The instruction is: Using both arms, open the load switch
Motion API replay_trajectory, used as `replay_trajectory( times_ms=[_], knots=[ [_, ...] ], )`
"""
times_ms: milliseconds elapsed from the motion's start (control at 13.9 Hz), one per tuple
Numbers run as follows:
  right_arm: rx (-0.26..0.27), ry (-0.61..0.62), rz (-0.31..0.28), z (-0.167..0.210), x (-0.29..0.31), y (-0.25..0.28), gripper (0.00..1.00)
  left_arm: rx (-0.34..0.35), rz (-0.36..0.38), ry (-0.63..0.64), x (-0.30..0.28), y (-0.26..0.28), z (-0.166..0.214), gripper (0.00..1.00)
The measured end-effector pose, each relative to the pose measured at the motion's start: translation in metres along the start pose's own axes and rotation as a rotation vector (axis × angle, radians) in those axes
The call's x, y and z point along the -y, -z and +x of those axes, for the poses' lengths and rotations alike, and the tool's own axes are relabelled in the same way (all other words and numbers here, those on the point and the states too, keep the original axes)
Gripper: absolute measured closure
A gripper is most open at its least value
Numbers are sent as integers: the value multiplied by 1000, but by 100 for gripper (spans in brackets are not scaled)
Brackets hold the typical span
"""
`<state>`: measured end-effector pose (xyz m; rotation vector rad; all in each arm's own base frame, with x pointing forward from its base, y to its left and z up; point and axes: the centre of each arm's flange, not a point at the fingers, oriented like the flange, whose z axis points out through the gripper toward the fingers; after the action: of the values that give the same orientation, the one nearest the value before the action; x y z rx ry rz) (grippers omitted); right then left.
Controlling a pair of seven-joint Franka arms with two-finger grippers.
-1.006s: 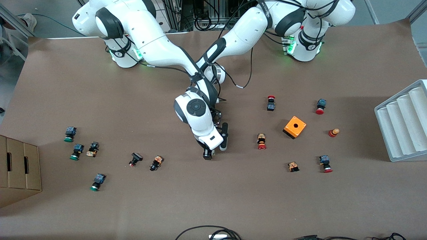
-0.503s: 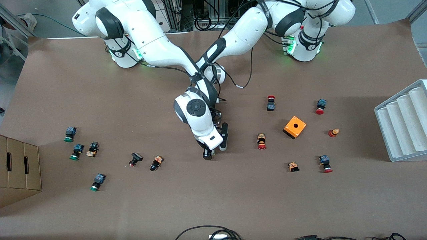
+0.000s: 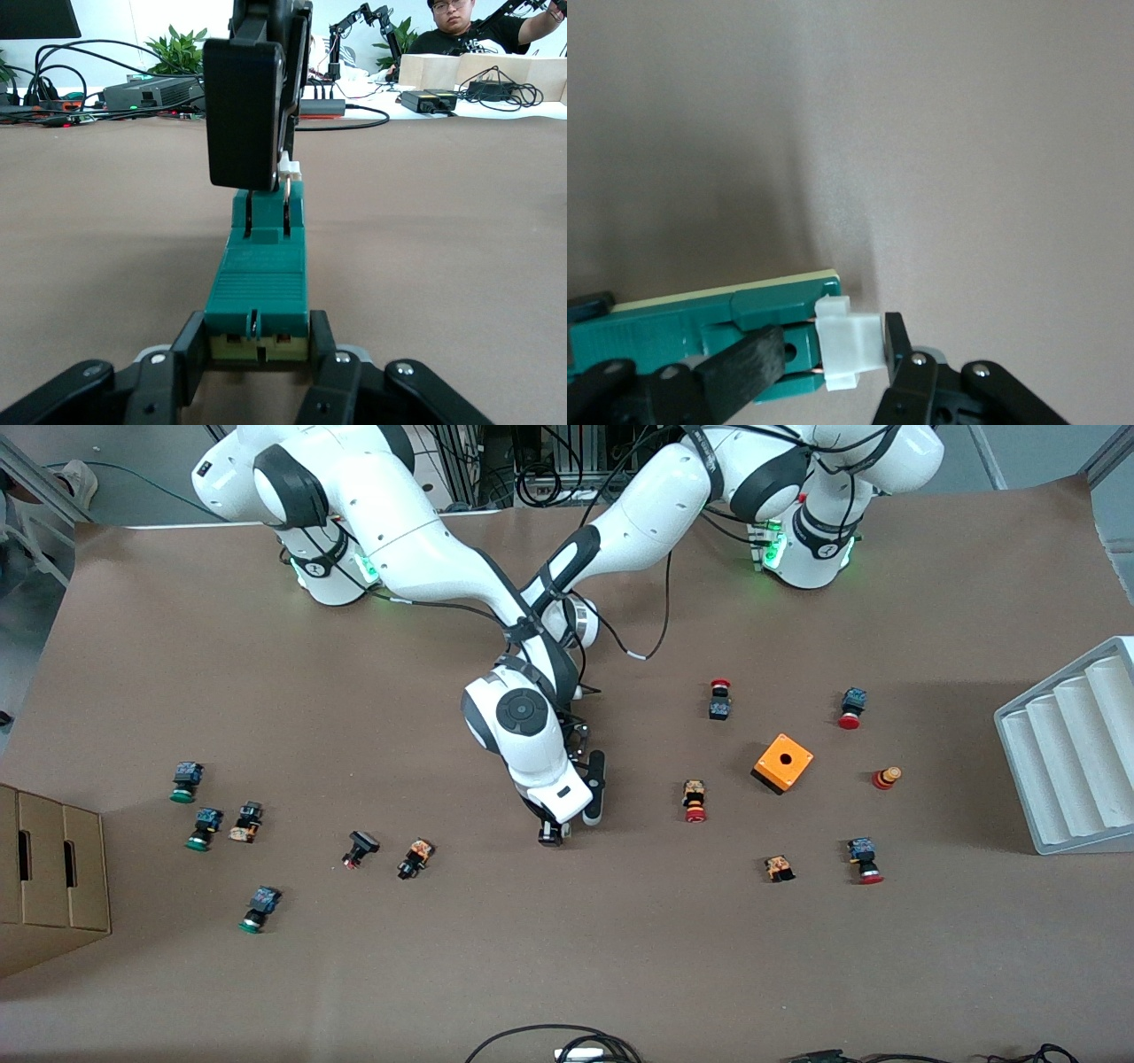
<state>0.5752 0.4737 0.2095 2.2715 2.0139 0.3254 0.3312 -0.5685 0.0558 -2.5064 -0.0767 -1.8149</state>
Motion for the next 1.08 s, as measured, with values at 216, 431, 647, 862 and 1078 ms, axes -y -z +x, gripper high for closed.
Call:
replay_trajectory(
  times_ms=[216,431,647,862,1078],
  knots=[
    [1,0,1,0,0,0,45,0,0,0,0,0,0,48],
    [5,-1,6,-1,-1,2,45,0,0,0,0,0,0,48],
    [14,-3,14,-2,-2,5,45,0,0,0,0,0,0,48],
    [15,-3,16,-2,-2,5,45,0,0,0,0,0,0,48],
    [15,-3,16,-2,-2,6,45,0,0,0,0,0,0,48]
  ],
)
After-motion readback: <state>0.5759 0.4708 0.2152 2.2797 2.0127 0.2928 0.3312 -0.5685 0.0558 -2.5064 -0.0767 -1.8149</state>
